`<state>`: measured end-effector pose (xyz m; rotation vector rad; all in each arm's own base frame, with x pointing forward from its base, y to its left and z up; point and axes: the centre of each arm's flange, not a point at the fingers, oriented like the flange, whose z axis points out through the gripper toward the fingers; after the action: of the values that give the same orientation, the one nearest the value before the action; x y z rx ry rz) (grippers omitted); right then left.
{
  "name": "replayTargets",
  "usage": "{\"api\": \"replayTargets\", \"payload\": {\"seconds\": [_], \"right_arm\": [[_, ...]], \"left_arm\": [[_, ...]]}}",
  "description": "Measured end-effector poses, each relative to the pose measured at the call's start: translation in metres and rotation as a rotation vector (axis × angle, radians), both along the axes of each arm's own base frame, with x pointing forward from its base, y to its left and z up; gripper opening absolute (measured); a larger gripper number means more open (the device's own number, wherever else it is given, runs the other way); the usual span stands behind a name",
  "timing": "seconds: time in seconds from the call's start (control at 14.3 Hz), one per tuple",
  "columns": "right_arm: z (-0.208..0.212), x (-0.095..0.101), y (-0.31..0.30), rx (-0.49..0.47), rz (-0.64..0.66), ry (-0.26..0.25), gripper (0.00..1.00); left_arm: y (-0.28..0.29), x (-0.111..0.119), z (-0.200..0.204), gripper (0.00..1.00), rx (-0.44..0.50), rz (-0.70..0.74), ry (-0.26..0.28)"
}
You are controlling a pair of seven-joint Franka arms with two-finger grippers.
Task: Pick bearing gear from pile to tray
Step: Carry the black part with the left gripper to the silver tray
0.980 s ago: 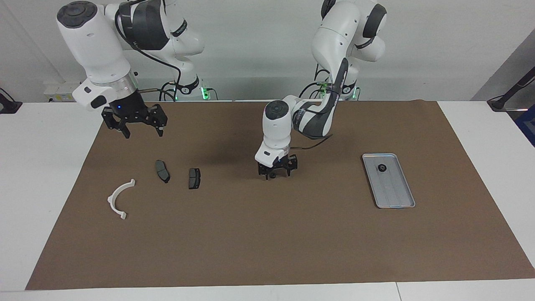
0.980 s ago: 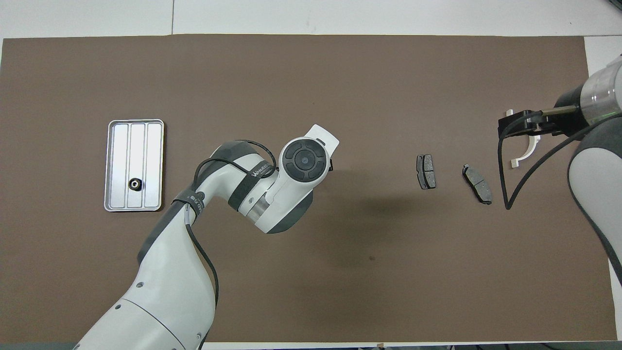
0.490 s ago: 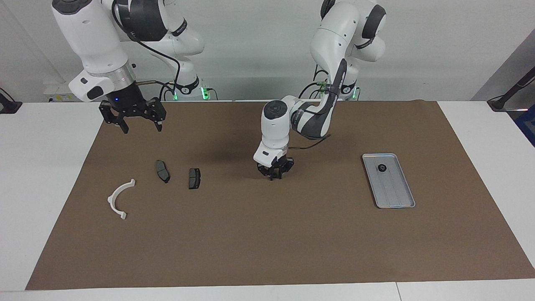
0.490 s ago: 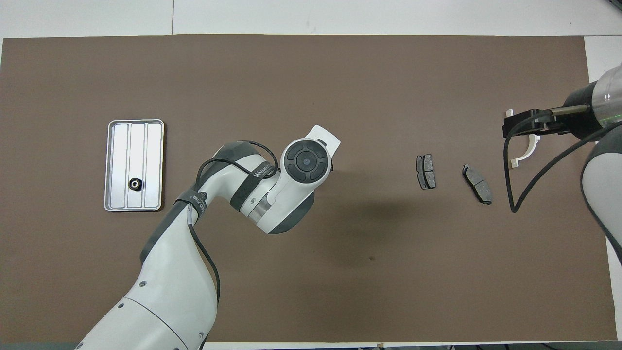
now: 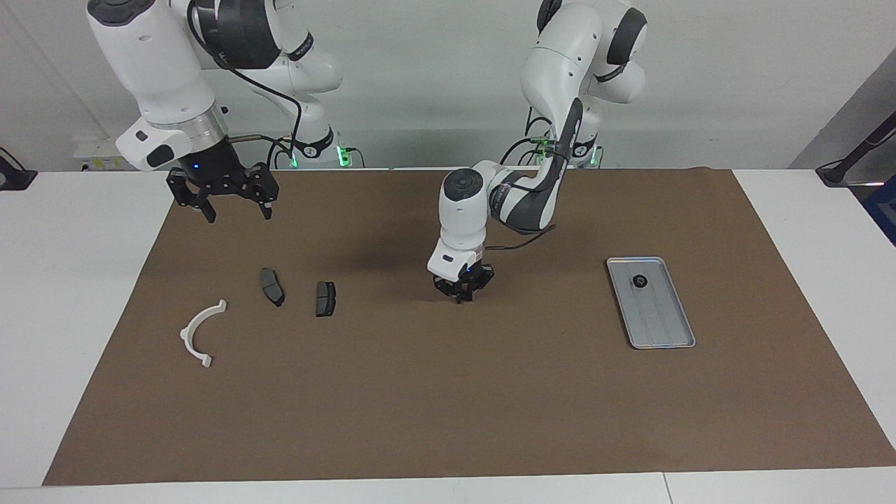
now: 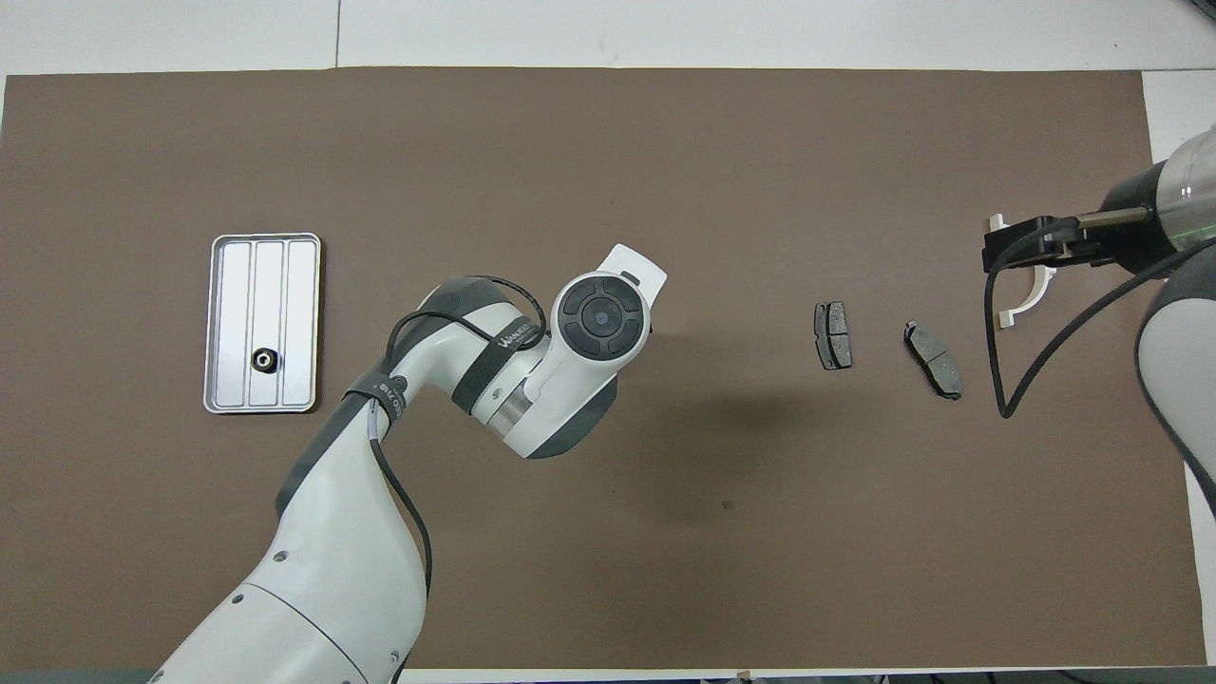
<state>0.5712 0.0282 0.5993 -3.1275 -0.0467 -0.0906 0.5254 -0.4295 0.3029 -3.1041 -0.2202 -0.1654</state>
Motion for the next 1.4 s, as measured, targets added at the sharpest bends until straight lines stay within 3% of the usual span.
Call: {"api": "replayTargets", "payload": {"seconds": [0.14, 0.28, 0.42, 0.7, 0.84, 1.12, 1.26, 1.4], "right_arm": [[0.000, -0.001, 0.000, 0.000, 0.000, 0.005, 1.00], [-0.003, -0.005, 0.000, -0.002, 0.000, 0.045, 1.00], [-0.004, -0.008, 0.000, -0.003, 0.001, 0.069, 1.00], [-0.002, -0.010, -0.002, -0.021, 0.001, 0.068, 1.00], [-0.002, -0.010, -0.004, -0.041, 0.002, 0.067, 1.00], [-0.002, -0.010, -0.004, -0.042, 0.002, 0.066, 1.00], [-0.002, -0.010, -0.004, -0.042, 0.002, 0.066, 1.00], [-0.002, -0.010, -0.004, -0.043, 0.002, 0.066, 1.00]], "left_arm": [[0.006, 0.008, 0.009, 0.23, 0.023, 0.014, 0.007], [0.020, 0.022, 0.025, 0.23, 0.055, 0.022, 0.024], [0.051, 0.044, 0.060, 0.23, 0.069, -0.013, 0.042], [0.179, 0.077, 0.161, 0.23, 0.028, -0.134, 0.102], [0.252, 0.089, 0.188, 0.23, 0.019, -0.195, 0.112], [0.378, 0.110, 0.185, 0.23, 0.021, -0.346, 0.134], [0.435, 0.116, 0.177, 0.23, 0.026, -0.389, 0.098], [0.451, 0.122, 0.148, 0.23, 0.036, -0.403, 0.038]]}}
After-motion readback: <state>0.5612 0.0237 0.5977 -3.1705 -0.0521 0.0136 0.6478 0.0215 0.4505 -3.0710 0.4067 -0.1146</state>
